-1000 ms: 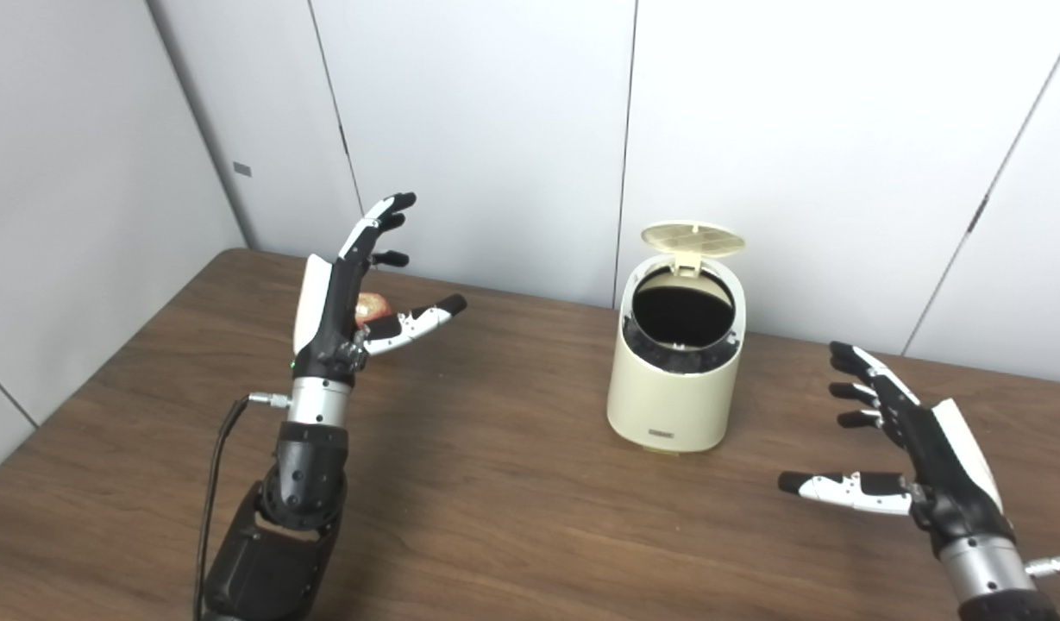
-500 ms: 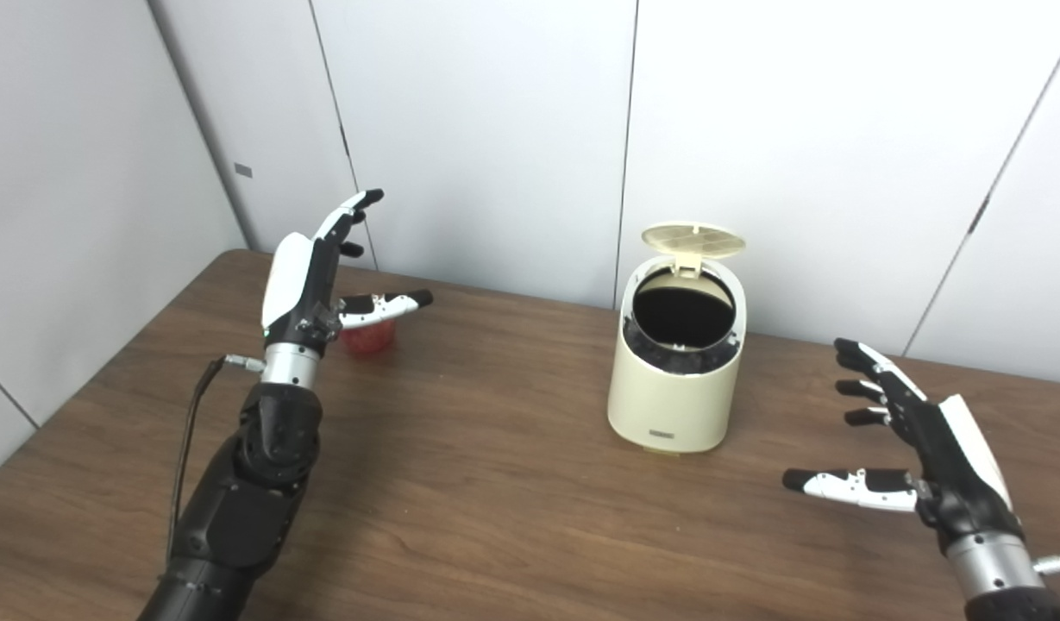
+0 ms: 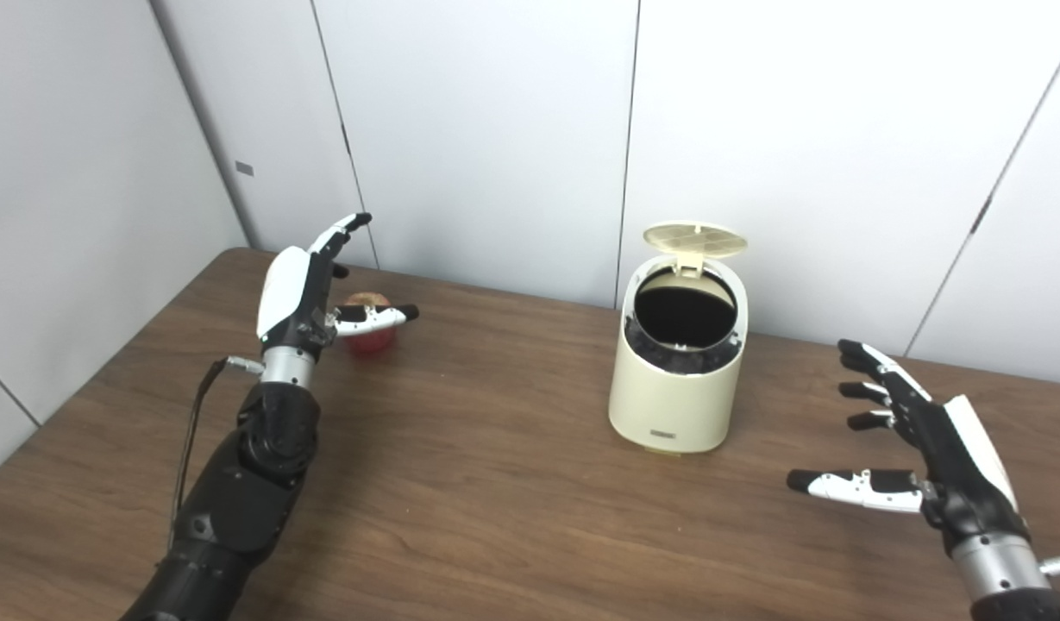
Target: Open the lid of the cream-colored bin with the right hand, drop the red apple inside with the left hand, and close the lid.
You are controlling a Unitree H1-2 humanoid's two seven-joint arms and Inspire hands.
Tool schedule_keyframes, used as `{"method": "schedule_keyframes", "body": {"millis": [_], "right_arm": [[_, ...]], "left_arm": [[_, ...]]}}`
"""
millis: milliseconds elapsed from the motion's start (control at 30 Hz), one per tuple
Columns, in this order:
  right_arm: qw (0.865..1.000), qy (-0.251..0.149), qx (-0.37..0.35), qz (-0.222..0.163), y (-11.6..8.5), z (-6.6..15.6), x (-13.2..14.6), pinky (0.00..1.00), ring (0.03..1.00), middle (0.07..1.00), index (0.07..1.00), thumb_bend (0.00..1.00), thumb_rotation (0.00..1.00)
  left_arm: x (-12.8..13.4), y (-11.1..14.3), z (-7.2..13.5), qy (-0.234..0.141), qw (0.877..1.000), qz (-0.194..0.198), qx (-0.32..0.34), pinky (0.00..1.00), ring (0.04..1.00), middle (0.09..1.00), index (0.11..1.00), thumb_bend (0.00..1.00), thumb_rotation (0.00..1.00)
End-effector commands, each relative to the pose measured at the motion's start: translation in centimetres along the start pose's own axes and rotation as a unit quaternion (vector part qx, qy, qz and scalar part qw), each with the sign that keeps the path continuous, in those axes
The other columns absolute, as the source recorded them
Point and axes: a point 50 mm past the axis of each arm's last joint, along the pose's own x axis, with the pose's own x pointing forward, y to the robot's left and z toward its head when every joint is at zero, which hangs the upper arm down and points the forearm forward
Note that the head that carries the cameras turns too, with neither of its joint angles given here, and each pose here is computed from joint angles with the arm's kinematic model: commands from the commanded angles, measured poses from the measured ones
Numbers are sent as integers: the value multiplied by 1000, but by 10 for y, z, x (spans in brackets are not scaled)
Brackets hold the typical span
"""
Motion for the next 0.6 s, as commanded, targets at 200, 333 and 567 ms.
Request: {"method": "schedule_keyframes", "body": {"millis": [200,333,567], "right_arm": [[999,-38,-13,-19,-20,20,7,663,799,873,867,745,70],[999,-36,-11,-17,-21,20,5,668,797,877,867,743,79],[999,-33,-2,-14,-21,20,1,683,799,883,871,731,56]], "left_arm": [[22,19,-4,-5,998,44,42,706,891,895,889,941,212],[22,19,-11,3,998,46,42,708,895,901,888,931,189],[22,18,-18,17,998,46,45,719,907,913,887,931,204]]}}
